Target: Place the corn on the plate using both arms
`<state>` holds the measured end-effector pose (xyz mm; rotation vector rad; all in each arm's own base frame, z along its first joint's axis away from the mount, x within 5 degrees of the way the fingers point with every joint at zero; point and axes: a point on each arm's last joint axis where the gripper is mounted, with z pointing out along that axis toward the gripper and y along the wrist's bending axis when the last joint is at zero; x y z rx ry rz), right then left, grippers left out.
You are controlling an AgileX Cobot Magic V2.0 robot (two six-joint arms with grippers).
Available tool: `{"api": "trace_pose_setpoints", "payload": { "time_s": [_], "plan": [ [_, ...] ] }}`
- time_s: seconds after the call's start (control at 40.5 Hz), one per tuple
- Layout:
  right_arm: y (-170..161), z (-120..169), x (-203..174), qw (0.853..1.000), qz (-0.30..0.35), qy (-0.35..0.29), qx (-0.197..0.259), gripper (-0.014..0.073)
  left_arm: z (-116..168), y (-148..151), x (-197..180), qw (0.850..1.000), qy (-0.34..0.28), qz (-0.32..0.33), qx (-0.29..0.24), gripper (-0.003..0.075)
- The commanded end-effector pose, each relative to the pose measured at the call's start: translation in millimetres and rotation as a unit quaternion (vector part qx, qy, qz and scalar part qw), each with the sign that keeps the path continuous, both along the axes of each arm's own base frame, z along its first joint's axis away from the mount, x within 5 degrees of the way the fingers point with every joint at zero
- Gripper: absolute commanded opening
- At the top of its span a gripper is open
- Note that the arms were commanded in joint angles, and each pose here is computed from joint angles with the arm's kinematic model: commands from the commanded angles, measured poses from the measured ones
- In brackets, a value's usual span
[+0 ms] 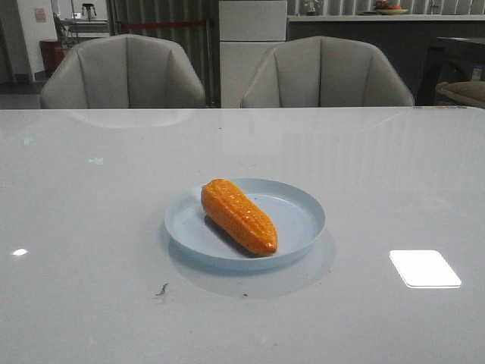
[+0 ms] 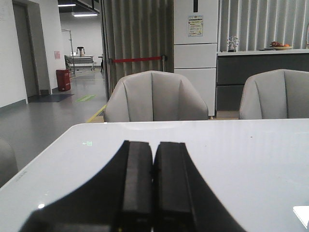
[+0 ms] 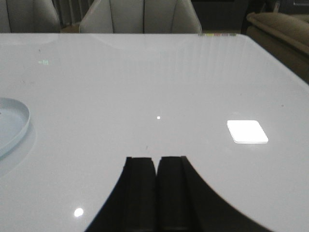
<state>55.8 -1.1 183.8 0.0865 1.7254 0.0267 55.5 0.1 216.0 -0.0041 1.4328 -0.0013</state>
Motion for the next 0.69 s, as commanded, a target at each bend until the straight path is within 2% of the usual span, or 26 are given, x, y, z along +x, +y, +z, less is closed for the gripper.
{"api": "trace_pose_setpoints", "payload": {
  "time_s": [0.0, 0.666],
  "plan": [
    [-0.8, 13.5, -1.2, 0.998, -0.006, -0.056, -0.006, 0.0066, 7.0, -0.2, -1.8, 0.999, -0.043, -0.002, -0.006, 0.009],
    [-1.0, 15.9, -1.4, 0.997, -0.007, -0.07, -0.007, 0.0066, 6.9, -0.1, -1.6, 0.999, -0.042, -0.001, -0.006, 0.009]
  ]
}}
